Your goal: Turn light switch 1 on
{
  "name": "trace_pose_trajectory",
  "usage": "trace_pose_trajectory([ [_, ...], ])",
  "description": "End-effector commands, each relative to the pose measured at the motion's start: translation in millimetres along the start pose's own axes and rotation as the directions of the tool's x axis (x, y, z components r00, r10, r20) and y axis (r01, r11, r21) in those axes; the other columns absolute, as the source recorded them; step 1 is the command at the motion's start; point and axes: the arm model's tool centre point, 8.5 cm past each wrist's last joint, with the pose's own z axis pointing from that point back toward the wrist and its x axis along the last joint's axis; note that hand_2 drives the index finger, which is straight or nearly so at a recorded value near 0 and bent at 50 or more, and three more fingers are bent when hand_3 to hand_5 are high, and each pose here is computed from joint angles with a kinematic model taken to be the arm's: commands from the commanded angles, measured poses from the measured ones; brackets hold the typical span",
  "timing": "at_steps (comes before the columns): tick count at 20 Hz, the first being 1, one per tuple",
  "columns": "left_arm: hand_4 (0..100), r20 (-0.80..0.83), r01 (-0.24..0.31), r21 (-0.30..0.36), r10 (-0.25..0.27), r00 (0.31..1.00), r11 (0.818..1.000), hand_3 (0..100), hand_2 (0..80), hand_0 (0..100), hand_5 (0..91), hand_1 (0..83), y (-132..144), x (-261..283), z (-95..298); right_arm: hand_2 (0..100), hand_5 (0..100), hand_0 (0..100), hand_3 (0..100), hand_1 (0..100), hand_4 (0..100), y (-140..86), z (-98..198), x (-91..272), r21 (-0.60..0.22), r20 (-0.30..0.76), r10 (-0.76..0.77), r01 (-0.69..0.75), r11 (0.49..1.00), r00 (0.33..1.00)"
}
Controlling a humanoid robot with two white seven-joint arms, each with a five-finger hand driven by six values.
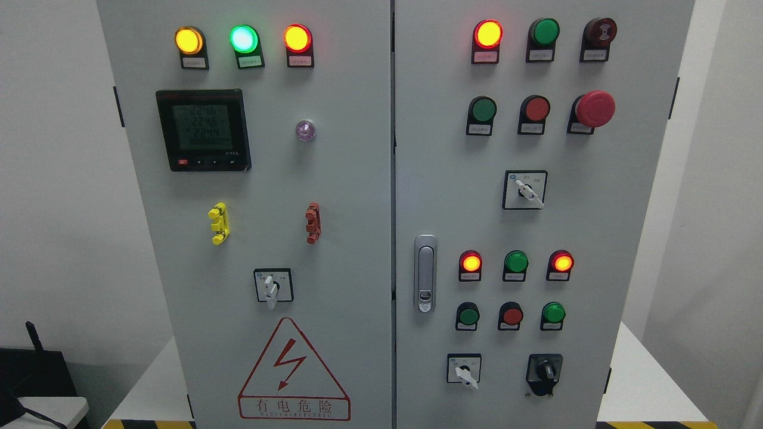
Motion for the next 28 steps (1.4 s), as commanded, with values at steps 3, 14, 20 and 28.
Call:
trace_pose_trajectory([
  [3, 1, -0.001, 0.001, 0.001, -0.001, 1.000, 1.000, 0, 0.0, 39, 0.0, 0.0, 0.1, -0.2, 0.0, 0, 0, 12, 0, 39, 0, 0.1, 0.0, 0.2, 0.001, 0.003, -0.017, 0.017, 1.000, 1.000],
  [14, 1, -0.001, 0.002, -0.001, -0.002, 1.000, 1.000, 0, 0.0, 39, 0.0, 0.0, 0.0, -0.2, 0.0, 0, 0, 12, 0, 39, 0, 0.2, 0.0, 0.3, 0.002, 0.003, -0.018, 0.018, 1.000, 1.000],
  [20, 1, -0.001, 0.002, -0.001, -0.002, 1.000, 1.000, 0, 0.0, 39, 0.0, 0.0, -0.1, 0.1, 0.0, 0, 0, 12, 0, 39, 0, 0.2, 0.0, 0.3, 0.002, 0.003, -0.018, 0.018, 1.000, 1.000],
  [28, 0, 0.036, -0.014, 0.008, 0.014, 0.999, 1.000, 0, 0.0, 39, 0.0, 0.0, 4.9, 2.4, -0.5, 0, 0, 12, 0, 39, 0, 0.2, 0.0, 0.3, 0.002, 0.003, -0.018, 0.018, 1.000, 1.000],
])
